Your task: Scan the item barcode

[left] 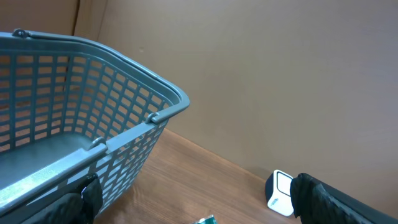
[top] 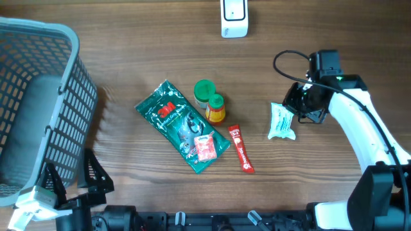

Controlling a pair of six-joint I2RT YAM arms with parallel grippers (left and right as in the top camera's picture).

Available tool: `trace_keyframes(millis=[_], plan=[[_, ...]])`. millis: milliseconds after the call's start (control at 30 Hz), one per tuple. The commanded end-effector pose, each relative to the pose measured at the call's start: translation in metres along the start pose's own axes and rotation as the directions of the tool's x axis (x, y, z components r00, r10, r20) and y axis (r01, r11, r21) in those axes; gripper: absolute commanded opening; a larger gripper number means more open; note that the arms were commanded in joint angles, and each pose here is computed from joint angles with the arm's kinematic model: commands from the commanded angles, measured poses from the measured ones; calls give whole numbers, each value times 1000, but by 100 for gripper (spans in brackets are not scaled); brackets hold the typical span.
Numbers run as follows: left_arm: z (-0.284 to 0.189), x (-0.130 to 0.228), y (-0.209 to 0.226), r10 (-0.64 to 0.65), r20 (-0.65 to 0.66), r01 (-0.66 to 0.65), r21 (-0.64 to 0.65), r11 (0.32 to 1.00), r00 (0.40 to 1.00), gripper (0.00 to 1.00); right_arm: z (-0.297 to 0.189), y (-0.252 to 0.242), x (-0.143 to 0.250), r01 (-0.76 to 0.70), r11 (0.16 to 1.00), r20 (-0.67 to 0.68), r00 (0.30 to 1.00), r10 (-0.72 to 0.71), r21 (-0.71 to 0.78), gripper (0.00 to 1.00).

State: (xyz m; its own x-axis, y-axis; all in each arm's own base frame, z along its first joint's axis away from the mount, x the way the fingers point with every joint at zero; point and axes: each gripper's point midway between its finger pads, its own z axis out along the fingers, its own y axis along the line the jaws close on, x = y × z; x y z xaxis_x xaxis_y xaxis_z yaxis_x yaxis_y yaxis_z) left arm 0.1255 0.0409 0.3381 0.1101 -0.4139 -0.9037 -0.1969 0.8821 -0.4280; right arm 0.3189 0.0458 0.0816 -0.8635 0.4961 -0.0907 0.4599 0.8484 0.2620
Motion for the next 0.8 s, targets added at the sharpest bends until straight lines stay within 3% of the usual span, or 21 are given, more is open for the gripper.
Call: trace_keyframes(millis=[0, 67, 167, 367, 467, 567, 633, 700, 767], plan=[[-1, -1, 1, -7, 9, 7, -1, 1000, 1000, 100, -1, 5, 3, 16, 998, 41, 999, -18, 54, 5], [-1, -1, 1, -7, 9, 7, -1, 1000, 1000, 100, 11, -18, 9, -54, 979, 94, 995, 36, 198, 5], [-1, -1, 1, -7, 9, 7, -1, 1000, 1000, 100, 46, -46, 28, -110, 945, 55, 994, 98, 308, 5], [-1, -1, 1, -7, 9, 7, -1, 1000, 1000, 100, 96, -71, 52, -89, 908, -76, 989, 131, 409, 4], [-1, -1, 1, -7, 9, 7, -1, 1000, 1000, 100, 85, -48, 44, 14, 943, -132, 991, 32, 333, 4], [-1, -1, 1, -7, 9, 7, -1, 1000, 1000, 100, 31, -12, 13, 75, 961, -73, 996, -58, 266, 4], [-1, -1, 1, -7, 9, 7, -1, 1000, 1000, 100, -1, 8, 3, 124, 971, -2, 992, -126, 206, 21], [-1, -1, 1, -7, 9, 7, -1, 1000, 1000, 100, -11, 17, 9, 174, 964, 19, 983, -181, 200, 45], [-1, -1, 1, -7, 9, 7, -1, 1000, 1000, 100, 1, 23, 23, 247, 938, 9, 966, -257, 242, 54]])
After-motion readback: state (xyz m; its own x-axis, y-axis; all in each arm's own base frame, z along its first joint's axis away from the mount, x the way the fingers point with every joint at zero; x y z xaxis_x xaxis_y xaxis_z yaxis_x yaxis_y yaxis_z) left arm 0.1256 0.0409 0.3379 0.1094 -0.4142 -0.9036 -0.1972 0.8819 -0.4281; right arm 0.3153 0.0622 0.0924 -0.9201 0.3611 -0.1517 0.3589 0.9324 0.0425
